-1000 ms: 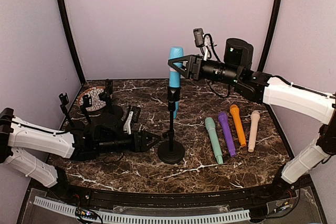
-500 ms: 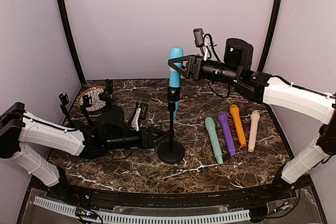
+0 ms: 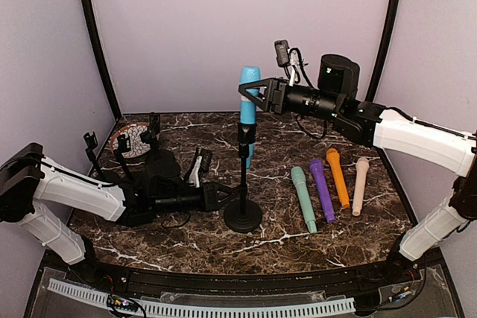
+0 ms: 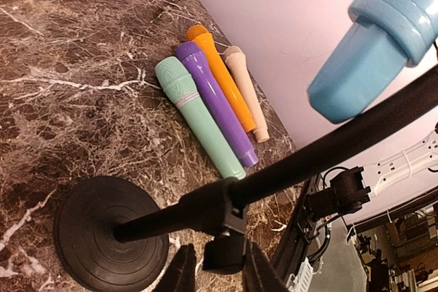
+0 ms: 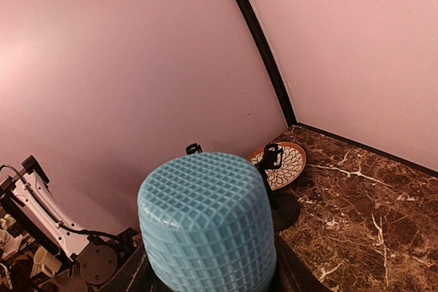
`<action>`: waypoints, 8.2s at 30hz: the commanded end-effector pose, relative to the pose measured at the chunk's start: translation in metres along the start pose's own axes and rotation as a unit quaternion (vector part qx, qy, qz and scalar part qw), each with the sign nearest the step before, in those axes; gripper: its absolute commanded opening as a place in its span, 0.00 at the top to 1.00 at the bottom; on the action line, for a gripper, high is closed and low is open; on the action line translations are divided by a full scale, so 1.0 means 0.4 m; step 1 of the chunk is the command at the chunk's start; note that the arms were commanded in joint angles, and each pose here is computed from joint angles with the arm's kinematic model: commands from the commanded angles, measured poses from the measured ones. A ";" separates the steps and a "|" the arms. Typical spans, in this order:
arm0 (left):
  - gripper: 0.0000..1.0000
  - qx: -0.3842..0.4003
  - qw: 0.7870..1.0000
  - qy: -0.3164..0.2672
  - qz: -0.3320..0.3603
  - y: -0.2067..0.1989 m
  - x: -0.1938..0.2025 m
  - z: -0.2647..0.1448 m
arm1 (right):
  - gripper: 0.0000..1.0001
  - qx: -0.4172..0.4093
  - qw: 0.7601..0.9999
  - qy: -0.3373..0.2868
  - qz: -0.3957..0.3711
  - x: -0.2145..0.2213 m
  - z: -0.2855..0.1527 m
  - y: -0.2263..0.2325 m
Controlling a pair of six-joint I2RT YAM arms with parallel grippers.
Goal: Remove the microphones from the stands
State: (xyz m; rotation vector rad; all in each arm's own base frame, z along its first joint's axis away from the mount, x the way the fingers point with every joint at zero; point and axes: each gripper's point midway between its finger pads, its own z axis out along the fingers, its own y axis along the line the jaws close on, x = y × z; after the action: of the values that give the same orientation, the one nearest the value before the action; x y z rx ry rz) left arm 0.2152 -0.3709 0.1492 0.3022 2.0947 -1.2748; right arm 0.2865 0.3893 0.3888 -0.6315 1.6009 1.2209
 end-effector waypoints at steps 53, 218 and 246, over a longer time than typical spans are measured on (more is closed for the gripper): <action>0.48 0.036 0.997 -0.030 -0.067 -0.043 -0.072 -0.010 | 0.51 0.005 1.000 -0.024 -0.003 -0.021 -0.032 0.018; 0.91 -0.137 0.846 0.034 0.515 -0.008 0.044 0.013 | 0.07 0.073 0.996 -0.052 0.013 0.015 -0.189 -0.003; 0.98 -0.052 0.950 0.034 0.307 0.021 0.040 0.007 | 0.34 0.015 0.999 -0.022 -0.026 0.007 -0.016 0.010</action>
State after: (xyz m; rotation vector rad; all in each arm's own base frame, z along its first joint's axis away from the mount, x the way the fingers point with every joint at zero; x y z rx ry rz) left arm 0.2139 -0.3782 0.1460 0.9345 1.8067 -0.7181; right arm 0.2838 0.3841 0.3684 -0.6159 1.6245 1.1473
